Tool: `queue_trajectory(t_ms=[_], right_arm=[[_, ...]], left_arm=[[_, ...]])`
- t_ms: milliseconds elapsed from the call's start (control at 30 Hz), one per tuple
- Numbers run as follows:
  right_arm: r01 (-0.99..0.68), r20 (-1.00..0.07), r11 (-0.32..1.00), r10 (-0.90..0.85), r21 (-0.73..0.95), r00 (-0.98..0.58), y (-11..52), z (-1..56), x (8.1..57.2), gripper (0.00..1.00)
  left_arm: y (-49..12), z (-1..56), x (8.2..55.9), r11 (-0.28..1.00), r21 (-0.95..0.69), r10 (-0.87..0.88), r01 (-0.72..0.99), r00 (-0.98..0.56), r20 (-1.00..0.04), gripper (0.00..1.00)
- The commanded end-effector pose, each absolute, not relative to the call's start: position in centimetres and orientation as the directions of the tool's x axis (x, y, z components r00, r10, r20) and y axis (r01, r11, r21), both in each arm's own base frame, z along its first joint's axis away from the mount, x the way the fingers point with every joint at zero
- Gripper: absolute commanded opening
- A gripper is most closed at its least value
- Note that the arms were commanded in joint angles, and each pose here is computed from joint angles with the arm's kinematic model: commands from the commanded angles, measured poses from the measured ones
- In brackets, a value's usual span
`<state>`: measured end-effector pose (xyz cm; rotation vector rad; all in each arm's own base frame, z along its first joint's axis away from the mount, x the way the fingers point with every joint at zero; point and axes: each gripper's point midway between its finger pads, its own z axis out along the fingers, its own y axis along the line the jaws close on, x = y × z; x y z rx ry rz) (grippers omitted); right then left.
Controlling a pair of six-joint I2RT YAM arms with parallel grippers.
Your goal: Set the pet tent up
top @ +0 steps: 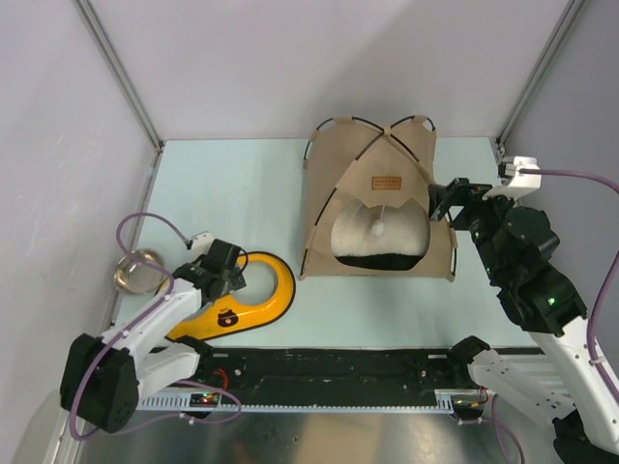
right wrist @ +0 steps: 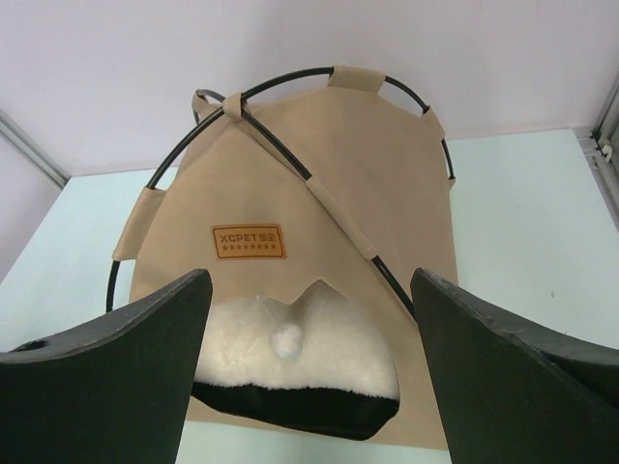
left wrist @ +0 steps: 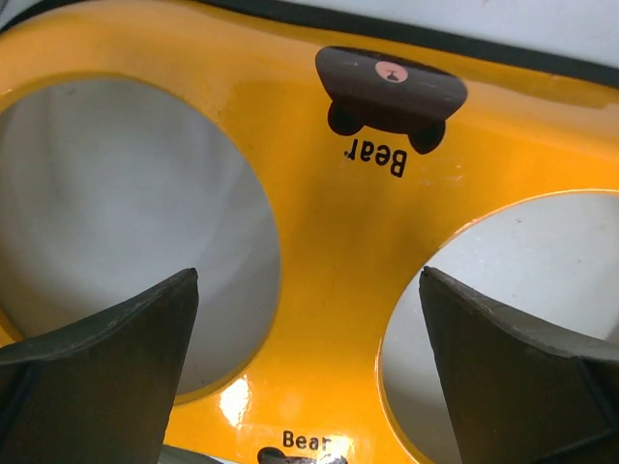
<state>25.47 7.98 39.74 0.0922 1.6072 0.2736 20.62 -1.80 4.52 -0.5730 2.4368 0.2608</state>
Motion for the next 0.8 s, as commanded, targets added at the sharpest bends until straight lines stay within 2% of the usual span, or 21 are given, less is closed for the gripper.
queue_trajectory(t_ms=[0, 267, 467, 767], right_arm=[[-0.137, -0.966, 0.957, 0.259, 0.254, 0.023, 7.9, 42.5, 25.4, 0.89], [-0.12, -0.972, 0.968, 0.229, 0.222, 0.045, 7.2, 42.9, 25.5, 0.88], [-0.095, -0.977, 0.975, 0.207, 0.202, 0.05, 6.4, 42.8, 25.6, 0.88], [-0.07, -0.981, 0.981, 0.183, 0.179, 0.057, 5.7, 42.8, 26.0, 0.88]], left_arm=[[-2.3, 4.6, 22.4, 0.865, 0.009, -0.388, -0.502, -0.679, -0.623, 1.0], [-4.6, 6.9, 28.6, 0.895, -0.056, -0.357, -0.442, -0.637, -0.683, 0.84], [-5.2, 8.7, 33.3, 0.924, 0.009, -0.254, -0.383, -0.629, -0.735, 0.7], [-4.4, 7.6, 39.0, 0.917, 0.059, -0.223, -0.394, -0.631, -0.743, 0.69]])
